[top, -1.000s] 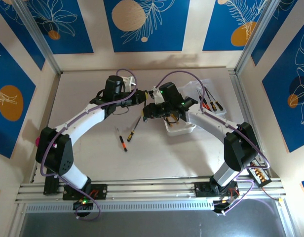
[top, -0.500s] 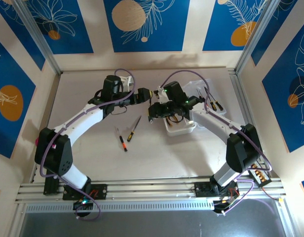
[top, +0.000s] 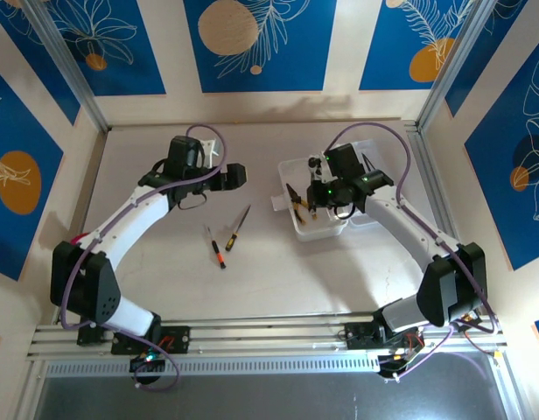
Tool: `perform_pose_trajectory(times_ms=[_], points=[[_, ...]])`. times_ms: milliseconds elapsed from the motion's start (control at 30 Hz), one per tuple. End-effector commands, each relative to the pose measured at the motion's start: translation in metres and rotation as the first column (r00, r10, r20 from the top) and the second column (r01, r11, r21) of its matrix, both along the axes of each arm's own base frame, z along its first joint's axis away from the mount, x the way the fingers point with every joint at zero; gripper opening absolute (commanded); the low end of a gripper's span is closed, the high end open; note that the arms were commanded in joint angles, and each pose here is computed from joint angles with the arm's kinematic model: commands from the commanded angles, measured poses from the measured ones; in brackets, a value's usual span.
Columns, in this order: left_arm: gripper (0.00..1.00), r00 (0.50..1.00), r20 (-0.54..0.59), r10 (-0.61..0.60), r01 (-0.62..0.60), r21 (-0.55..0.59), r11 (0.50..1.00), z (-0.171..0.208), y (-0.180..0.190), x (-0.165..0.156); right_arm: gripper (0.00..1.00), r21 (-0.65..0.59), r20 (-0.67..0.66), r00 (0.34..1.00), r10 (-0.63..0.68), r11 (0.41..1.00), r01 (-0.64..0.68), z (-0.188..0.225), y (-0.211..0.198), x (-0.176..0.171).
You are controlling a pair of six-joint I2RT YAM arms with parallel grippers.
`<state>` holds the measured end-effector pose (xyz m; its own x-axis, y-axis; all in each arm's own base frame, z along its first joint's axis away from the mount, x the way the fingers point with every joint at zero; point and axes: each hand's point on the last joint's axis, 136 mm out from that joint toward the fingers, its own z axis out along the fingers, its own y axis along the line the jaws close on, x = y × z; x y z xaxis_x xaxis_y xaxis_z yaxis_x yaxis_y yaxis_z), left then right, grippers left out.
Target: Pack the tool kit
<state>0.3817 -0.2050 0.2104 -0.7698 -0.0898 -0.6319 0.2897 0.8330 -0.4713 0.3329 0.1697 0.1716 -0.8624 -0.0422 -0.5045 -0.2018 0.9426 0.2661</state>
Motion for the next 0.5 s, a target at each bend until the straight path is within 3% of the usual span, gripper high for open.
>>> perform_pose_trajectory(times_ms=[0, 467], points=[[1.00, 0.999, -0.036, 0.012, -0.011, 0.038, 0.999, -0.016, 0.011, -0.010, 0.00, -0.116, 0.052, 0.999, -0.010, 0.993, 0.016, -0.003, -0.020, 0.009], [1.00, 0.998, -0.070, 0.007, -0.006, 0.017, 1.000, -0.028, 0.008, -0.014, 0.00, -0.278, 0.097, 0.995, -0.027, 0.959, 0.053, -0.023, -0.038, 0.054]])
